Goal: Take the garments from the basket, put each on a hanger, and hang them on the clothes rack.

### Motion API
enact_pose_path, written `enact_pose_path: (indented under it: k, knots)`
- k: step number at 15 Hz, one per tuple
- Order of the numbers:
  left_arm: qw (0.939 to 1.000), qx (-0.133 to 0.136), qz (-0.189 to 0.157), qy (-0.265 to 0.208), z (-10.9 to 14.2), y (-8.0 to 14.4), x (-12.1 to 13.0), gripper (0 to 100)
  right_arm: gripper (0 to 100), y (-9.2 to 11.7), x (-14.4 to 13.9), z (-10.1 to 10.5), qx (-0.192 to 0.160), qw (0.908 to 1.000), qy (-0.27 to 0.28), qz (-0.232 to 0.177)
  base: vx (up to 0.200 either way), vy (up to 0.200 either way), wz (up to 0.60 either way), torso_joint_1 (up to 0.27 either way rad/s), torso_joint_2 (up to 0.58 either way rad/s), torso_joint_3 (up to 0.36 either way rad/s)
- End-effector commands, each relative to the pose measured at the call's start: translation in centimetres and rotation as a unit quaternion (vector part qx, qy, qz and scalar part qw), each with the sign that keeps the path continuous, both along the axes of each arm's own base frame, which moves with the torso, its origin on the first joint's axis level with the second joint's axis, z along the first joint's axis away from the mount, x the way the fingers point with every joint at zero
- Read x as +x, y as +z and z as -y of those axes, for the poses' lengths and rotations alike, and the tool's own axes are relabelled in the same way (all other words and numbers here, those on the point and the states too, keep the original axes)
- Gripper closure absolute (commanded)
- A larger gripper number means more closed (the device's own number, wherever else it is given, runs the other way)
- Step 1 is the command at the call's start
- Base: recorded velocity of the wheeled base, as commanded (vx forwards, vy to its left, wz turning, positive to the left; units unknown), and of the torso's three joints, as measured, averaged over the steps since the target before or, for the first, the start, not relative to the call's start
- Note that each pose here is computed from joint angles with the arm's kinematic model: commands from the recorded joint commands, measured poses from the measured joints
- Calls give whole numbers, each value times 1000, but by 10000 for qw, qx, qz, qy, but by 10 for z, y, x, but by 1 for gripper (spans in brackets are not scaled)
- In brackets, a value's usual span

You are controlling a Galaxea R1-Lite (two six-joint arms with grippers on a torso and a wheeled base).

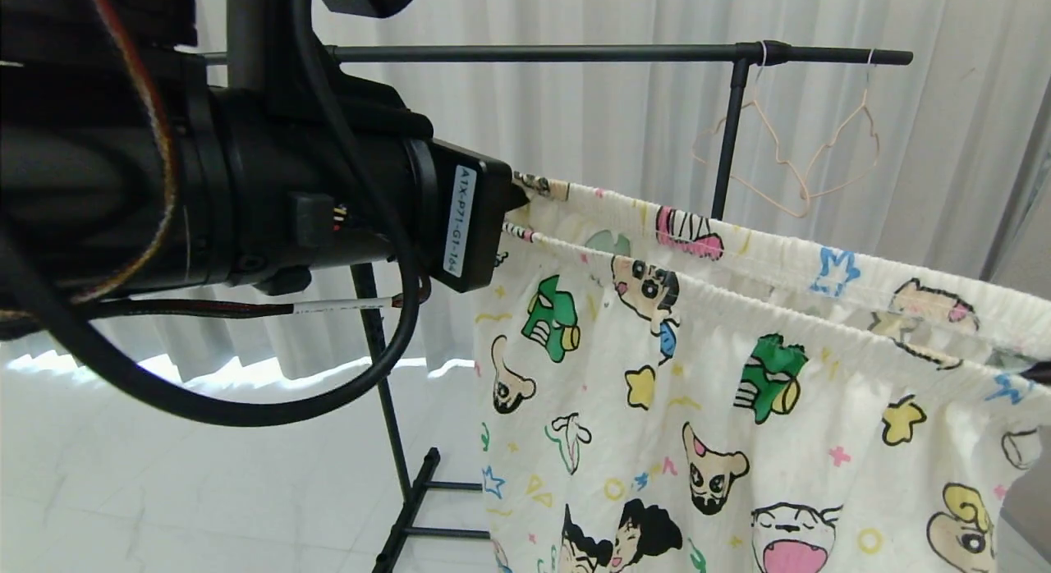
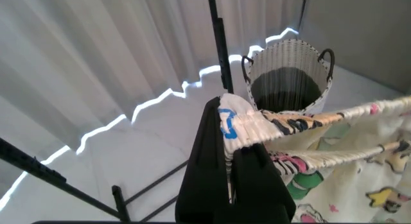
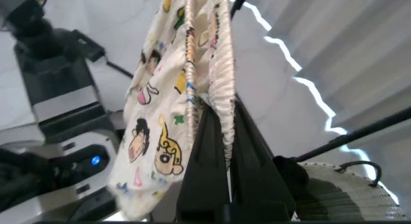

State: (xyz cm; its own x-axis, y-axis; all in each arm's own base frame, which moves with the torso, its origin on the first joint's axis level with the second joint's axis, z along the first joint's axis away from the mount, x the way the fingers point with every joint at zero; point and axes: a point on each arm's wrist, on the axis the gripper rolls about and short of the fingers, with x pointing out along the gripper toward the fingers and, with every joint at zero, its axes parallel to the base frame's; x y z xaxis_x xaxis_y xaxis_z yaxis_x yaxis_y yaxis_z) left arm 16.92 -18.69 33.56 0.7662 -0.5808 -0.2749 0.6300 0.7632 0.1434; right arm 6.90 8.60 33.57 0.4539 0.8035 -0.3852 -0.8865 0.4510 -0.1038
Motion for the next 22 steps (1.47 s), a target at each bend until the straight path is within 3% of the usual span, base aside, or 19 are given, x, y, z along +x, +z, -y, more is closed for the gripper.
enact_pose_path:
  k: [1, 3, 5, 8, 11, 14, 15, 16, 18, 19, 22]
  knots:
    - [9999, 94, -87, -14, -12, -1, -11, 100, 100, 2, 16, -9, 69, 9996, -279, 77, 0, 0, 0, 0, 0, 0]
    - [9991, 255, -237, -254, -28, -4, -38, 100, 100, 6, 42, -26, 272, 9980, -504, 262, 0, 0, 0, 0, 0, 0]
    - [9946, 413, -518, -803, -40, -12, -74, 100, 100, 12, 63, -42, 347, 9972, -573, 338, 0, 0, 0, 0, 0, 0]
    - [9858, 217, -1037, -1300, -38, -21, -101, 100, 100, 21, 78, -57, 401, 9969, -555, 395, 0, 0, 0, 0, 0, 0]
    - [9844, 330, -1276, -1170, -43, -27, -102, 100, 100, 22, 80, -58, 395, 9969, -563, 390, 0, 0, 0, 0, 0, 0]
    - [9893, 321, -1334, -506, -47, -30, -80, 100, 100, 19, 73, -48, 382, 9965, -641, 380, 0, 0, 0, 0, 0, 0]
    - [9905, 259, -1319, -282, -46, -29, -70, 100, 100, 17, 69, -42, 375, 9963, -679, 376, 0, 0, 0, 0, 0, 0]
    - [9939, -96, -1095, 86, -46, -24, -52, 100, 100, 10, 59, -31, 301, 9963, -748, 308, 0, 0, 0, 0, 0, 0]
    - [9944, -235, -997, 262, -45, -23, -42, 100, 100, 2, 51, -23, 210, 9967, -746, 228, 0, 0, 0, 0, 0, 0]
    - [9944, -229, -1001, 263, -45, -23, -42, 100, 0, -1, 50, -24, 151, 9972, -715, 168, 0, 0, 0, 0, 0, 0]
    - [9940, -157, -1039, 321, -37, -29, -34, 100, 0, -7, 42, -30, 44, 9992, -394, 59, 0, 0, 0, 0, 0, 0]
